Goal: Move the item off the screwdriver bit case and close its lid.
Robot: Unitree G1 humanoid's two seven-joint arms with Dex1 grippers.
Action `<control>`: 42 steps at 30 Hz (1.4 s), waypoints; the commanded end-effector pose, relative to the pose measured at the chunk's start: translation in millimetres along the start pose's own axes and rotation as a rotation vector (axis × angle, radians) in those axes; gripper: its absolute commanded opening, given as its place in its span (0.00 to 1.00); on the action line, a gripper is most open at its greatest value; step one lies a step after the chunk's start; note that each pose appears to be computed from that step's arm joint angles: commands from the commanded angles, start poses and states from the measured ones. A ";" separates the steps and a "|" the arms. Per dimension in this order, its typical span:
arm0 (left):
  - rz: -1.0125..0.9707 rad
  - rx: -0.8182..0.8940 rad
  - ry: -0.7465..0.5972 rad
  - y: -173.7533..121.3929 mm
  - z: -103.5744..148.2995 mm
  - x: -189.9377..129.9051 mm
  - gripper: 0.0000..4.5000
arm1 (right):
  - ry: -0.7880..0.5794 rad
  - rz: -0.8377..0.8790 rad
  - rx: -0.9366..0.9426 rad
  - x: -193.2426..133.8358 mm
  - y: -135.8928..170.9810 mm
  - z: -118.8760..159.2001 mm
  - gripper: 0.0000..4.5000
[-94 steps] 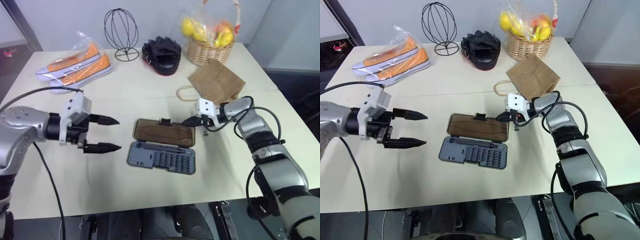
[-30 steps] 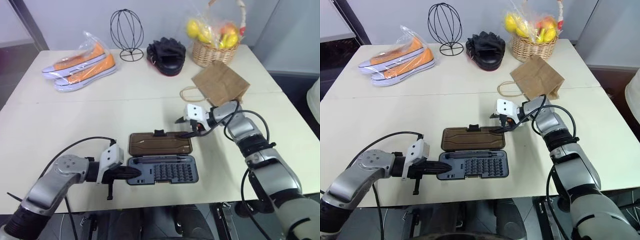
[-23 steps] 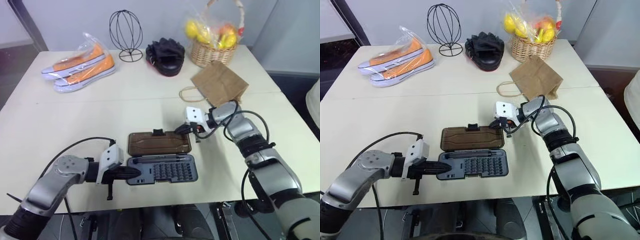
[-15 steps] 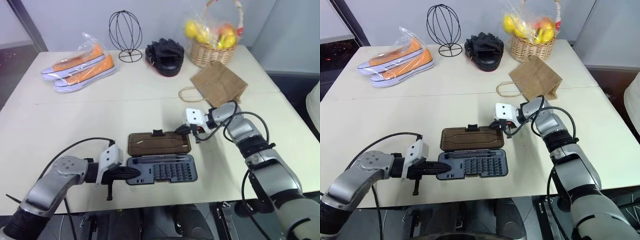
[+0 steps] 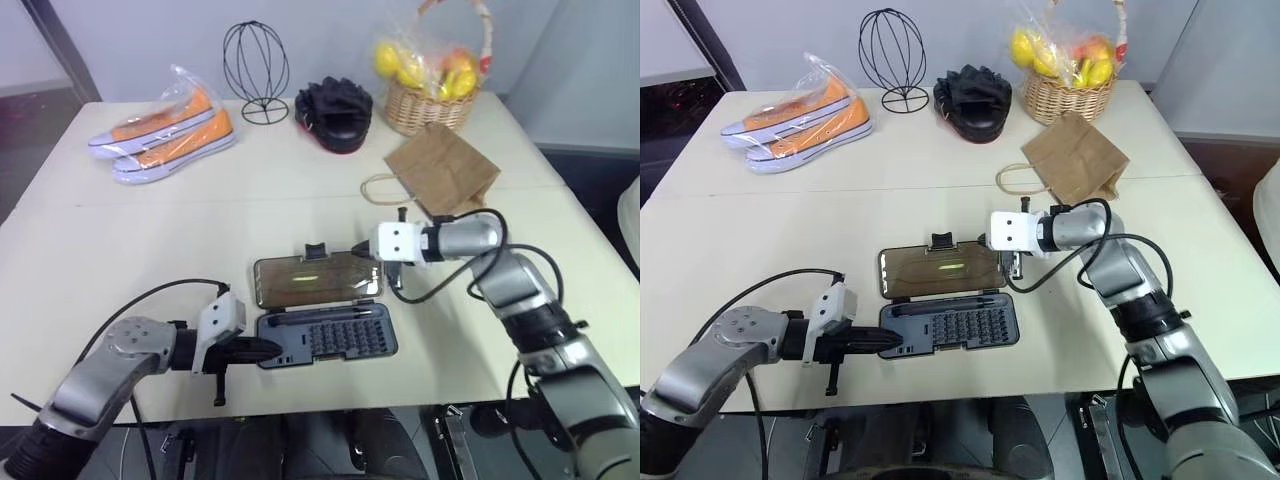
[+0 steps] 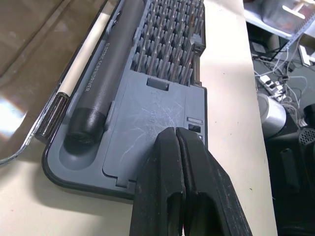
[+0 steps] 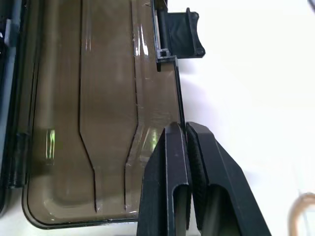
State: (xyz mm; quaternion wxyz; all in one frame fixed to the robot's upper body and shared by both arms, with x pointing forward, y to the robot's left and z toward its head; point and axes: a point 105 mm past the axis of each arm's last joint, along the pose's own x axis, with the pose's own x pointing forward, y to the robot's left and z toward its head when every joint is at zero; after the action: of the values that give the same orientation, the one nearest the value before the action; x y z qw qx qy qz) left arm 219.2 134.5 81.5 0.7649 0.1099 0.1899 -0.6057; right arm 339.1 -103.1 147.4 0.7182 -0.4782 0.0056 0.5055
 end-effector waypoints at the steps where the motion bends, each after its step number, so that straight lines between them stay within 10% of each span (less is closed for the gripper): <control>1: 0.007 -0.026 0.028 -0.7 -7.7 -1.7 0.00 | 0.033 -0.160 -0.060 -18.5 -17.0 6.7 0.02; 25: -0.138 -0.105 -0.140 -34.9 71.6 -44.4 0.00 | -0.005 -0.182 -0.175 -23.2 2.1 18.7 0.02; 34: 0.228 -0.161 -0.508 71.5 151.0 -108.5 0.00 | -0.025 -0.165 -0.178 -23.7 5.0 22.0 0.02; 42: 0.038 -0.114 -0.359 41.6 137.0 -85.9 0.00 | -0.093 -0.075 0.189 -24.4 -10.5 18.6 0.02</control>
State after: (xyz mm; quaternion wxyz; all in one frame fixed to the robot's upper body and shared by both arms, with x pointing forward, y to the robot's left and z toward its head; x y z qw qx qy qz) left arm 274.1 172.5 234.4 0.8163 -0.0656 0.0846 -0.5676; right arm 323.0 -104.5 163.2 0.7667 -0.4053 0.0067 0.4979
